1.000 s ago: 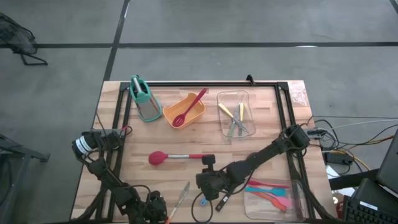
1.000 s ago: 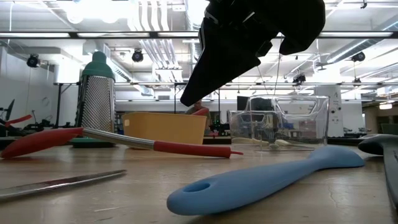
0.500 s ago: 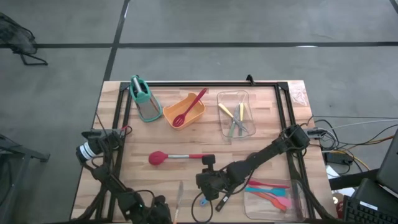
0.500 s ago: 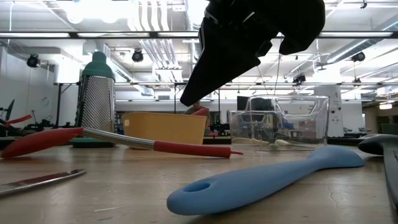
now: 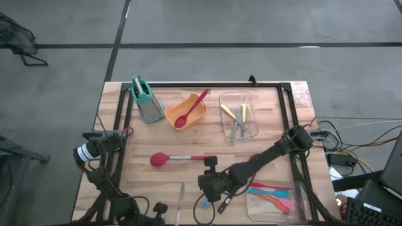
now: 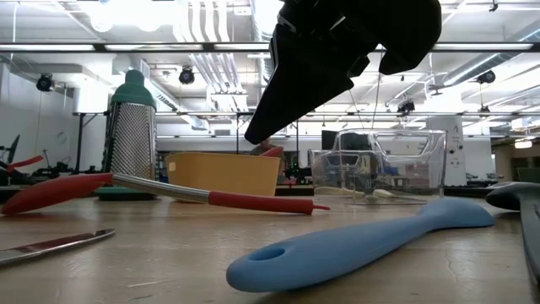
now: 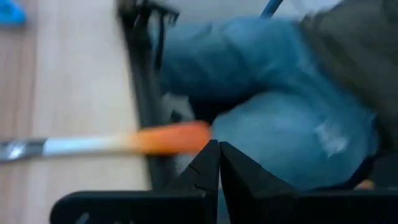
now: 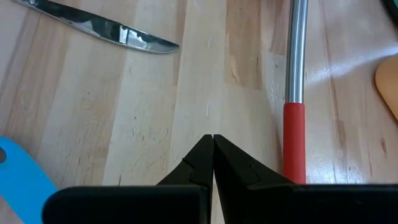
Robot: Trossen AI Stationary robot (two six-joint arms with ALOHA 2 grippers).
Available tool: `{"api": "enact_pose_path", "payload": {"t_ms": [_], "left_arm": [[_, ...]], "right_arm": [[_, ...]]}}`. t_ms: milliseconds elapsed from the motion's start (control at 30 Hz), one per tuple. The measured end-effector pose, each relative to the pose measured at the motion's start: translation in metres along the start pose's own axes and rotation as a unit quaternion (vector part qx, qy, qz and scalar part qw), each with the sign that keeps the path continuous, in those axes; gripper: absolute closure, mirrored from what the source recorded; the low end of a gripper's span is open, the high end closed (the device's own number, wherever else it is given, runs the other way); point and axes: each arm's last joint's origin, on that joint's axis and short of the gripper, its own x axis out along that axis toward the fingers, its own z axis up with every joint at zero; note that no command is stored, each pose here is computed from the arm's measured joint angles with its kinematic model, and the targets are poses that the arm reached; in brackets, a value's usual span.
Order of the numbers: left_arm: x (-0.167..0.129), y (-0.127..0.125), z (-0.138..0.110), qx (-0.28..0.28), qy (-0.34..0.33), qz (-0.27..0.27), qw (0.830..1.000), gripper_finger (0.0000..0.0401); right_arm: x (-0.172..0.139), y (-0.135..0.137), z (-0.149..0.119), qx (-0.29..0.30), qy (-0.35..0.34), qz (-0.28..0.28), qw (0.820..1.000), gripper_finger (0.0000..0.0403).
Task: Pick & Place Kitchen Items
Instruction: Put the orange kitchen knife into the top transparent bin
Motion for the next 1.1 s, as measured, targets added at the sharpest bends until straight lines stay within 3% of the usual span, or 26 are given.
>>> {"api": "enact_pose_path", "payload": {"t_ms": [100,367,533,700,900,1100], "left_arm": [[-0.001,-0.005,0.009,0.002,-0.048,-0.016,0.999,0.0383],[-0.01,-0.026,0.018,0.122,-0.107,0.023,0.986,0.0372],[-0.01,-0.032,0.021,0.195,-0.126,0.059,0.971,0.0316],[0.011,-0.031,0.007,0.253,-0.108,0.086,0.958,0.0249],[0.035,-0.051,0.008,0.284,-0.116,0.128,0.943,0.0195],[0.052,-0.064,-0.003,0.278,-0.074,0.171,0.942,0.0175]], "right_arm": [[0.0,0.0,0.0,0.0,0.0,0.0,1.0,0.0394],[0.0,0.0,0.0,0.006,0.001,0.0,1.0,0.0394],[0.0,0.0,0.0,0.005,0.001,0.0,1.0,0.0394],[0.0,0.0,-0.001,0.004,0.004,-0.001,1.0,0.0394],[0.0,0.0,-0.001,0.008,0.004,-0.001,1.0,0.0394],[0.0,0.0,-0.002,0.018,0.005,-0.001,1.0,0.0394]]}}
